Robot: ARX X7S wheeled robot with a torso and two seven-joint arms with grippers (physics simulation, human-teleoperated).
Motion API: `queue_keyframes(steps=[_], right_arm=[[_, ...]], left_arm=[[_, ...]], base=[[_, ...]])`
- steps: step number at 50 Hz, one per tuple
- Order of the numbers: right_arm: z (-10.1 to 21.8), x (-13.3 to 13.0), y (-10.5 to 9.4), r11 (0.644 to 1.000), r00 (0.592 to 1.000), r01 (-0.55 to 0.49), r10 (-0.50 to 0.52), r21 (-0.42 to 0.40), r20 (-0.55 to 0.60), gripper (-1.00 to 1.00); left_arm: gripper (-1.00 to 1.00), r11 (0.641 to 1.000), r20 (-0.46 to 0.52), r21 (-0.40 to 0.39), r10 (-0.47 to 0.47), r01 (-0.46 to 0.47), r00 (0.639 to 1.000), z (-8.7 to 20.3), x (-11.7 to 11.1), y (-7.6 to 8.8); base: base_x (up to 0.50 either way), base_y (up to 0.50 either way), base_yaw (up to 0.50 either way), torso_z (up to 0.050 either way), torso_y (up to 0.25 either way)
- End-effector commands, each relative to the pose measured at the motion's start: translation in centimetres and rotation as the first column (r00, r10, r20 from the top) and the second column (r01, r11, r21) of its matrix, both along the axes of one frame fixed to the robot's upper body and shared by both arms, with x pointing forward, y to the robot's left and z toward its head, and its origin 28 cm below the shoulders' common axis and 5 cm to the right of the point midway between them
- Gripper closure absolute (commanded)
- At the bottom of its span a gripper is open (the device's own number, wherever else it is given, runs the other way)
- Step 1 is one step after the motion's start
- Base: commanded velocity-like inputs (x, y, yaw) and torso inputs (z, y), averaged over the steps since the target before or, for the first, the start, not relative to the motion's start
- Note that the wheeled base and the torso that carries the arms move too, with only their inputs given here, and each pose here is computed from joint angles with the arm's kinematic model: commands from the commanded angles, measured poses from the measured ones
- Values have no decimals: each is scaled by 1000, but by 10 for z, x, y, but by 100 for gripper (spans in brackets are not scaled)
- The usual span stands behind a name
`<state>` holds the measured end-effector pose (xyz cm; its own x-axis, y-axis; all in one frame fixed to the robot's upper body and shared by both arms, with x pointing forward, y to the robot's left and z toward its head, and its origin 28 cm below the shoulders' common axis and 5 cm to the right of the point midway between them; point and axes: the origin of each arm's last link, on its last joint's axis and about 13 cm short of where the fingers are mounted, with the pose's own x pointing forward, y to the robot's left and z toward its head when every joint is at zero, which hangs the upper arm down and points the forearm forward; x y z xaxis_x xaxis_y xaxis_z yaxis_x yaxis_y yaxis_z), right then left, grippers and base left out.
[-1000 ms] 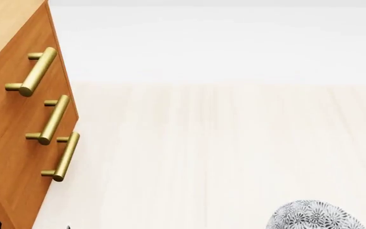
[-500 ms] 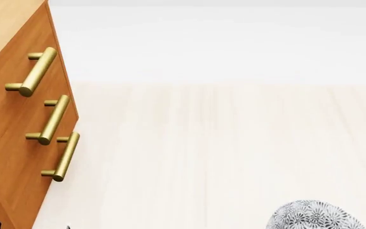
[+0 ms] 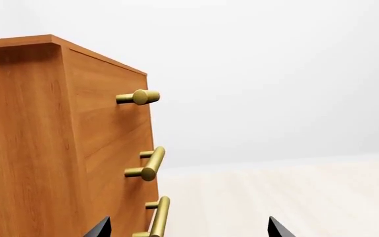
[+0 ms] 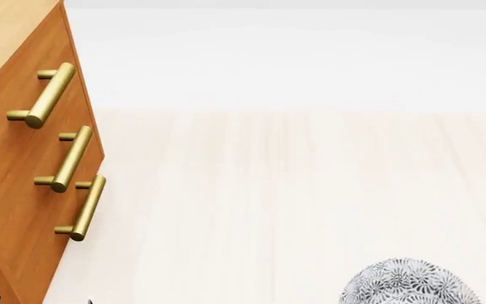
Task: Put the bowl on top of the cabinet.
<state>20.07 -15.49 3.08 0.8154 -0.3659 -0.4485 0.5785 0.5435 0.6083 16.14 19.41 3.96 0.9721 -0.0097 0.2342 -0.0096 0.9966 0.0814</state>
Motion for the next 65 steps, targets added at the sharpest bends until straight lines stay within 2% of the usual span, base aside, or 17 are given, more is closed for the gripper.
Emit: queue_keyframes(steps=[1, 23, 29, 32, 42, 52, 57, 61, 65], right_arm=[[-2, 1, 0, 1000, 1000, 3, -3, 9, -27, 100], [0, -5, 2, 1000, 1000, 20, -20, -6, 7, 100], [5, -12, 5, 1000, 990, -13, 15, -16, 138, 100], [9, -17, 6, 999, 979, -32, 39, -41, 198, 100], [12, -18, 10, 989, 959, -98, 124, -113, 256, 100], [16, -27, 13, 983, 936, -81, 132, -164, 326, 100], [17, -26, 16, 974, 941, -67, 133, -215, 312, 100], [16, -19, 21, 955, 946, -116, 190, -274, 262, 100], [17, -16, 23, 950, 945, -126, 202, -285, 256, 100]], left_arm=[[-100, 1000, 0, -1, 0, 0, 1000, 0, 0, 0], [-100, 1000, -5, -1, 2, -2, 1000, -1, 2, 1], [-100, 1000, -4, 0, 0, 0, 1000, -1, 1, 0], [-100, 1000, -5, 0, 0, 0, 1000, -1, 1, 0], [-100, 1000, -6, 2, -1, 1, 1000, -2, 2, 0], [-100, 1000, -7, 2, -2, 2, 1000, -2, 2, 0], [-100, 1000, -10, 1, -6, 6, 1000, -2, 2, 0], [-100, 1000, -22, 4, -17, 18, 1000, -5, 6, -2], [-100, 1000, -26, -3, -15, 15, 1000, -5, 8, -1]], base=[[0, 0, 0, 0, 0], [0, 0, 0, 0, 0], [0, 0, 0, 0, 0], [0, 0, 0, 0, 0], [0, 0, 0, 0, 0], [0, 0, 0, 0, 2], [0, 0, 0, 0, 0], [0, 0, 0, 0, 0], [0, 0, 0, 0, 0]])
